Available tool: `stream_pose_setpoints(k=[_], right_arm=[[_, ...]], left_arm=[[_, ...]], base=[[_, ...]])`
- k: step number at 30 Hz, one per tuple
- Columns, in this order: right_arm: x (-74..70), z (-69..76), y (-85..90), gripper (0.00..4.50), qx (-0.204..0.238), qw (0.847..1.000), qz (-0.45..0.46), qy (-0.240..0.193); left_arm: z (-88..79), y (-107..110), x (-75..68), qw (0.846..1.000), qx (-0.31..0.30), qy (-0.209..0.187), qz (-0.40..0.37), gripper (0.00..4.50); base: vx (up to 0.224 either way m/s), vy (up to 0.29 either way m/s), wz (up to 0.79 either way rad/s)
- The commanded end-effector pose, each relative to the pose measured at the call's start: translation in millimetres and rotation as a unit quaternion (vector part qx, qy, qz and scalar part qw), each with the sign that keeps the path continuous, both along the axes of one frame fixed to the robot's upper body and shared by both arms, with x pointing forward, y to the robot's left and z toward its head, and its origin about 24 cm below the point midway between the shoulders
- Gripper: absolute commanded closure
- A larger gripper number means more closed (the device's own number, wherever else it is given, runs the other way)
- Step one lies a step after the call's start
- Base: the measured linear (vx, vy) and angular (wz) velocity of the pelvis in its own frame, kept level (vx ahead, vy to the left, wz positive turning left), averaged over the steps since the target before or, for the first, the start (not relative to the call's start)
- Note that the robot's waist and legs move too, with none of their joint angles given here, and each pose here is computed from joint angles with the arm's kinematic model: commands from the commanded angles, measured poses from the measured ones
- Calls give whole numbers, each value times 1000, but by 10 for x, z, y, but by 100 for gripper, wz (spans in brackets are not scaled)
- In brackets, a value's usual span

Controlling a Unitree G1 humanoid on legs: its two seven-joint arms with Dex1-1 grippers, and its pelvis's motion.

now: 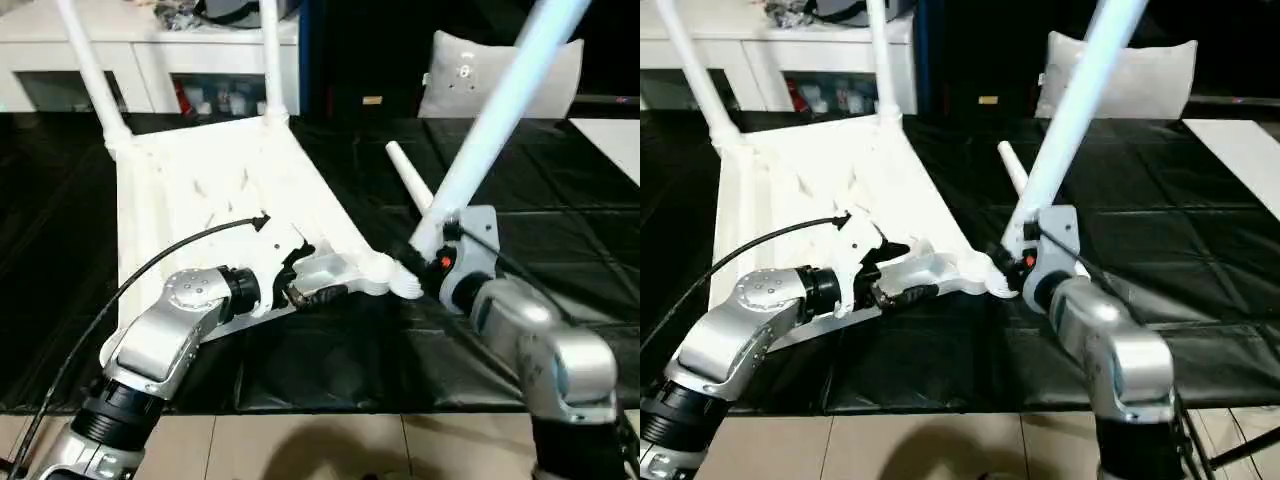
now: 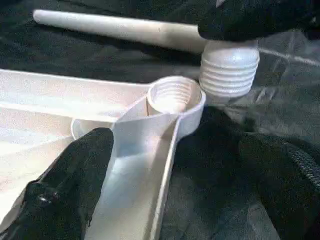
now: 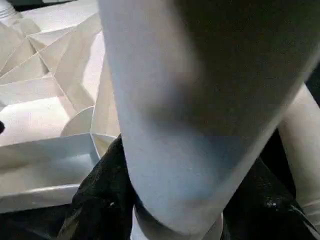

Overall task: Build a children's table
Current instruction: Insert table leg to table base

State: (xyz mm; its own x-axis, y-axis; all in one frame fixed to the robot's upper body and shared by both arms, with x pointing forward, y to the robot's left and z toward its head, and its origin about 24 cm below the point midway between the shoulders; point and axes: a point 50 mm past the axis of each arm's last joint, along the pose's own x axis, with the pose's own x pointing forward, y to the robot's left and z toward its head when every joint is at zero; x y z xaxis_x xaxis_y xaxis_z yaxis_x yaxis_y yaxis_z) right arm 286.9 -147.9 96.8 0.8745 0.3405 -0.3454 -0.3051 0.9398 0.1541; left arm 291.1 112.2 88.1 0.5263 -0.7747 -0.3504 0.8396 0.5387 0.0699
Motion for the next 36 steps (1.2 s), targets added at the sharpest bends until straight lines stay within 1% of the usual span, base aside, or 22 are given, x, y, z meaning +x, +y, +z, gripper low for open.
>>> stream_pose_setpoints(k=[1,3,4,6,7,9,10,11,14,15,16,17,18,19,20,21,24,26,27,30,33,36], right_arm=[[-16,-23,11,261,1,1000,14,-5],[-19,-31,17,261,3,1000,21,-3],[-25,-29,44,261,8,999,36,-8],[-36,-29,69,261,12,999,44,-4],[-40,-20,90,261,19,999,50,-4],[-39,-8,103,261,25,998,53,-11],[-28,19,125,261,33,997,57,-35],[-33,7,122,261,33,997,58,-30],[-27,8,102,261,40,997,54,-34],[-30,27,98,261,45,996,63,-46],[-49,61,87,261,59,994,75,-61],[-56,74,79,261,62,993,79,-68],[-63,86,71,261,64,992,82,-74],[-74,103,52,261,65,991,86,-85],[-75,103,44,261,65,990,87,-87],[-74,93,-5,261,57,991,83,-90],[-72,79,-67,261,46,991,82,-92],[-69,79,-130,261,26,990,89,-104],[-71,75,-146,261,24,990,89,-105],[-65,78,-175,261,30,990,84,-105],[-48,81,-206,261,29,991,81,-107],[-42,80,-207,261,29,990,81,-109]], left_arm=[[-31,20,-18,1000,18,5,-3,0],[-37,24,-20,1000,20,6,-4,0],[-41,25,-19,1000,17,10,-5,0],[-50,23,-12,1000,16,14,-5,0],[-52,12,-6,1000,13,15,-8,28],[-53,-1,1,1000,10,15,-11,35],[-45,-43,27,1000,-1,19,-16,40],[-45,-60,36,1000,-4,20,-19,40],[-53,-96,78,999,-5,24,-22,75],[-65,-110,103,999,-5,26,-22,77],[-94,-134,152,999,-9,34,-19,86],[-106,-144,167,999,-9,37,-20,100],[-118,-154,180,999,-9,39,-21,100],[-140,-173,202,999,-10,44,-23,113],[-146,-177,208,999,-10,45,-23,119],[-170,-198,233,998,-5,48,-29,122],[-202,-200,255,998,7,58,-29,158],[-231,-192,254,997,18,66,-35,163],[-239,-188,260,997,21,67,-34,167],[-256,-172,277,997,29,67,-31,202],[-281,-154,296,997,36,67,-34,206],[-315,-123,292,996,47,73,-37,245]], base=[[0,0,0],[0,0,0],[0,0,0],[0,0,0],[0,0,0],[0,0,0],[0,0,0],[0,0,0],[0,0,0],[0,0,0],[0,0,0],[0,0,0],[0,0,0],[0,0,0],[0,0,0],[0,0,0],[0,0,0],[0,0,0],[0,0,0],[0,0,0],[0,0,0],[0,0,0]])
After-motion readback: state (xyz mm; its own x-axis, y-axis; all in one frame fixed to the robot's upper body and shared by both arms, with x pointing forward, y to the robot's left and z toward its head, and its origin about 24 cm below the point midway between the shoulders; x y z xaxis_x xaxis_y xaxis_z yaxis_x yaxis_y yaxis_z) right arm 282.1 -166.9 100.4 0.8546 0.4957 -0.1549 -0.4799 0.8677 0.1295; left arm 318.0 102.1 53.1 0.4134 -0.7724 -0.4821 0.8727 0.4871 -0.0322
